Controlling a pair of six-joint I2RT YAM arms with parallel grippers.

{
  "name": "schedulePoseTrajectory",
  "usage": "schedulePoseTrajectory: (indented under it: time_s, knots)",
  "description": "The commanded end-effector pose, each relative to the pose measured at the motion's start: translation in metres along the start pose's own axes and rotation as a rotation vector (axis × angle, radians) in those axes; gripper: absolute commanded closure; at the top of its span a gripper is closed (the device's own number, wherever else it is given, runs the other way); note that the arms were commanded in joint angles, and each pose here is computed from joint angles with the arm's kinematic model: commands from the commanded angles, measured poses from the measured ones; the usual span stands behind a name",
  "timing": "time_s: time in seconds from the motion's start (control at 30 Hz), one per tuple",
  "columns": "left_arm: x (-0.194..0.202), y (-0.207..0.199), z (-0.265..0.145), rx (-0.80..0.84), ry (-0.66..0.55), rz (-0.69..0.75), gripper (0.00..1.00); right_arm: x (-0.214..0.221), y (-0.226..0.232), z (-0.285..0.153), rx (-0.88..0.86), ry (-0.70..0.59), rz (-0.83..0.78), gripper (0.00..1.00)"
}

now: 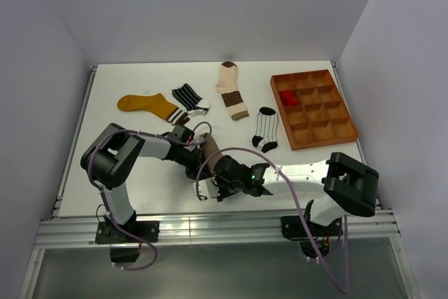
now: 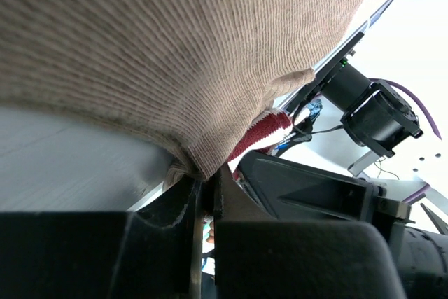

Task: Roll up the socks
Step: Roll the sock at the center of the board.

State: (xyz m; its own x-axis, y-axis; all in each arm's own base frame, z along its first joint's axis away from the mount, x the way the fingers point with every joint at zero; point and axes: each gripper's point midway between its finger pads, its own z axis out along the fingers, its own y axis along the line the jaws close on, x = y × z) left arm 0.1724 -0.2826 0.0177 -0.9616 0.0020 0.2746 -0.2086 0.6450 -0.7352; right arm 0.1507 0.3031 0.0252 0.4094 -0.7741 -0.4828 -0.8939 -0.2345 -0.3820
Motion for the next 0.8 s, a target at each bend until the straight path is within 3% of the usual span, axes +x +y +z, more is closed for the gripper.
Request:
schedulePoseTrajectory:
  time_s: [0.0,0.17,0.47,0.77]
  knots:
    - [-0.007,0.019,0.001,-0.068,-0.057,-0.021,0.89,0.013,0.006,-0.007,-0.085,0.046,0.074,0.9]
    - [-0.01,0.017,0.001,-0.053,-0.083,-0.04,0.85,0.016,0.012,-0.017,-0.19,0.036,0.147,0.95]
    - [-0.021,-0.001,-0.006,0.016,-0.198,-0.033,0.64,0.025,0.013,-0.03,-0.394,0.027,0.301,0.97]
    - [-0.031,0.001,-0.02,0.017,-0.369,0.061,0.61,0.032,0.007,-0.034,-0.58,0.032,0.455,0.98]
